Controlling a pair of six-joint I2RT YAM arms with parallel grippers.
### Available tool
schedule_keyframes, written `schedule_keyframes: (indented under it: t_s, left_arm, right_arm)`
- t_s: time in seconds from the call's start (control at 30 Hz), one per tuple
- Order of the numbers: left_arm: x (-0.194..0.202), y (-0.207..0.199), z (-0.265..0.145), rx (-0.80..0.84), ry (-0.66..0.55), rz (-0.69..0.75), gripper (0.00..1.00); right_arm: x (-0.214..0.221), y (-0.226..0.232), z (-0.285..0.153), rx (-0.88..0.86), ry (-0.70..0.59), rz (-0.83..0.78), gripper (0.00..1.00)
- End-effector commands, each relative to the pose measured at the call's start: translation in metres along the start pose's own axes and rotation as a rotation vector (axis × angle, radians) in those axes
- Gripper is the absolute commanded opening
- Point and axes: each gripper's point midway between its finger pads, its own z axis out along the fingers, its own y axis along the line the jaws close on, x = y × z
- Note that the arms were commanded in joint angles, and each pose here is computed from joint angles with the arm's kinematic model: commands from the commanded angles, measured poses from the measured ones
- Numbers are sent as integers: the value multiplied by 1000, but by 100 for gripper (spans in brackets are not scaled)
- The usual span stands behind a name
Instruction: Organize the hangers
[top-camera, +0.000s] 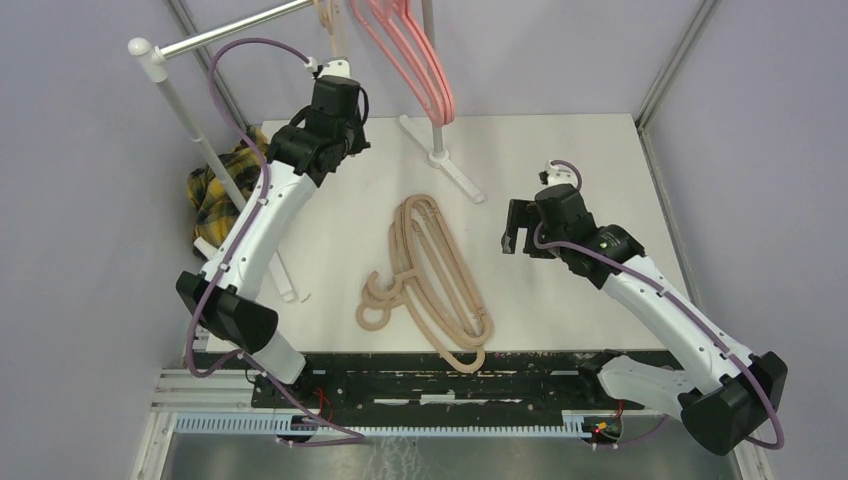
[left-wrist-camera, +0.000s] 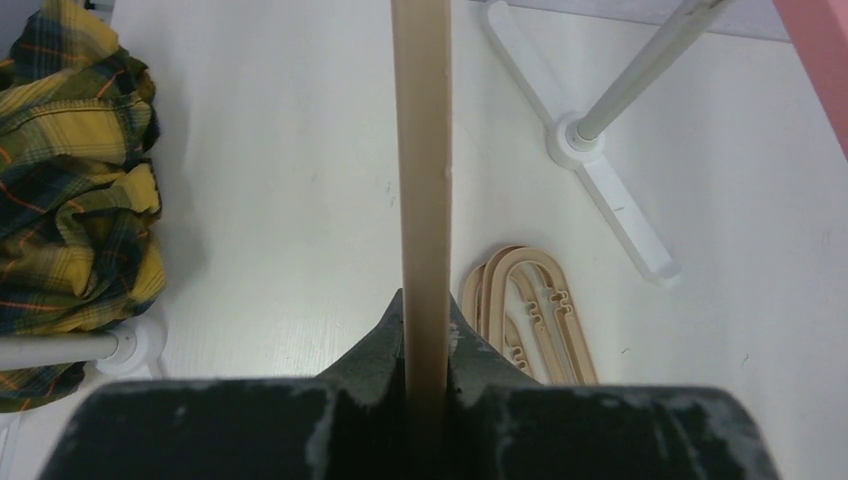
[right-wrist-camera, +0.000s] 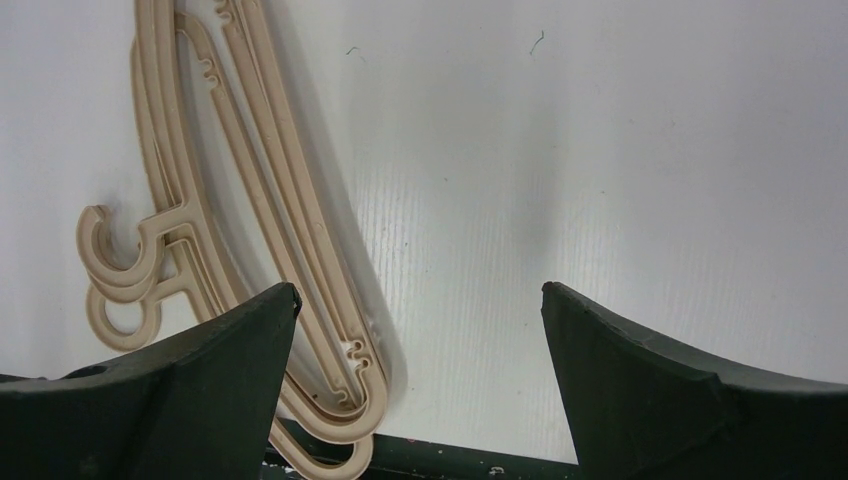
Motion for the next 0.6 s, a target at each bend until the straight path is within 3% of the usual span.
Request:
schedule_keyframes:
  t_s: [0.0, 0.17, 0.2, 0.27, 0.37, 0.57]
  left_arm:
    - [20, -21, 8, 71, 84, 109, 3]
    - [22, -28, 8, 85, 93, 112, 3]
    - [22, -28, 7, 87, 94, 111, 7]
    - [20, -29, 4, 98, 84, 105, 25]
    - [13, -30, -5, 126, 54, 97, 62]
    - [0, -23, -37, 175, -7, 95, 96]
  right_arm:
    - [-10, 10, 5, -32, -24, 5, 99]
    - [-11, 14, 6, -47, -15, 0, 100]
    - [-11, 15, 6, -52, -14, -5, 100]
    - [-10, 17, 4, -68, -10, -17, 100]
    - [-11, 20, 0, -92, -12, -41, 100]
    - [-8, 36, -1, -184, 17, -79, 100]
